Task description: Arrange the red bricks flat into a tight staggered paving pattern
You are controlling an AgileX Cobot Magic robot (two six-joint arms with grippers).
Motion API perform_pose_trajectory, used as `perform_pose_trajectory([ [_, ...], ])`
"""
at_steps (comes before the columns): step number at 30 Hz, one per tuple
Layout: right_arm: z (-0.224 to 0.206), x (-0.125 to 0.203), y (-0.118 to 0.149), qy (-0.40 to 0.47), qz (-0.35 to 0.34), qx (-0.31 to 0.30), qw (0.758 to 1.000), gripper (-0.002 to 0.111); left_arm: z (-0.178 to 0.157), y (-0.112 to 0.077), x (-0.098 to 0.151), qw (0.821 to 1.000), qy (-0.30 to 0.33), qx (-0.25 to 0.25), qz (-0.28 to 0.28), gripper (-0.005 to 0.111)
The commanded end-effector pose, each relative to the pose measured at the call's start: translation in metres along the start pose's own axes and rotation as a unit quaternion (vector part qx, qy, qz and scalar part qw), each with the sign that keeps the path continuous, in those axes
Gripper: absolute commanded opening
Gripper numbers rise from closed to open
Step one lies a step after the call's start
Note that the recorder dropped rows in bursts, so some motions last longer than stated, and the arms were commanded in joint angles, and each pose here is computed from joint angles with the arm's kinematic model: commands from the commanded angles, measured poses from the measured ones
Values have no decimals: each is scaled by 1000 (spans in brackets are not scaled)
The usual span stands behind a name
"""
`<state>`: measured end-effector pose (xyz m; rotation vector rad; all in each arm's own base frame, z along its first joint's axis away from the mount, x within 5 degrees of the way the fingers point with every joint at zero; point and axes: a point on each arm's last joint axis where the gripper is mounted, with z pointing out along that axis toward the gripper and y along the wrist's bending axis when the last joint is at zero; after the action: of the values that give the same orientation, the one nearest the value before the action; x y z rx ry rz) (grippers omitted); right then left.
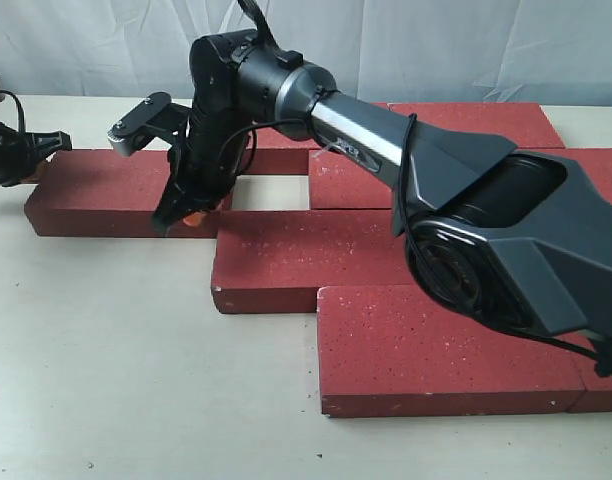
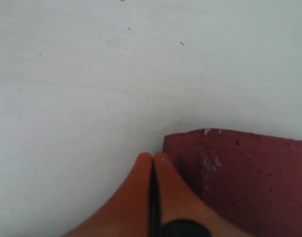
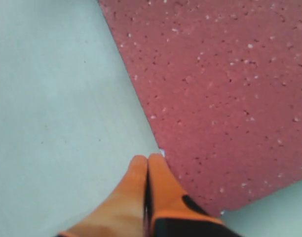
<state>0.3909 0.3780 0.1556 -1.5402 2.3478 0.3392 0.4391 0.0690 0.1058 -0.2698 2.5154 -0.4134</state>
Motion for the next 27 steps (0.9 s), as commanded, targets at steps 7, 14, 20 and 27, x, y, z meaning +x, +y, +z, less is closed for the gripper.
perform_pose_trajectory([
  [7, 8, 1, -4, -6, -6, 16, 1000, -1, 0, -2, -5, 1000, -22, -15, -10, 0],
  [14, 8, -1, -9, -15, -13, 45, 999, -1, -5, 12, -6, 999, -23, -18, -24, 0],
  [20, 2, -3, -1, -19, 3, 6, 1000, -1, -5, 12, -5, 999, -15, -9, -27, 0],
  [27, -60, -14, -32, -106, 78, 68, 989, -1, -5, 11, -5, 999, -17, -6, -35, 0],
])
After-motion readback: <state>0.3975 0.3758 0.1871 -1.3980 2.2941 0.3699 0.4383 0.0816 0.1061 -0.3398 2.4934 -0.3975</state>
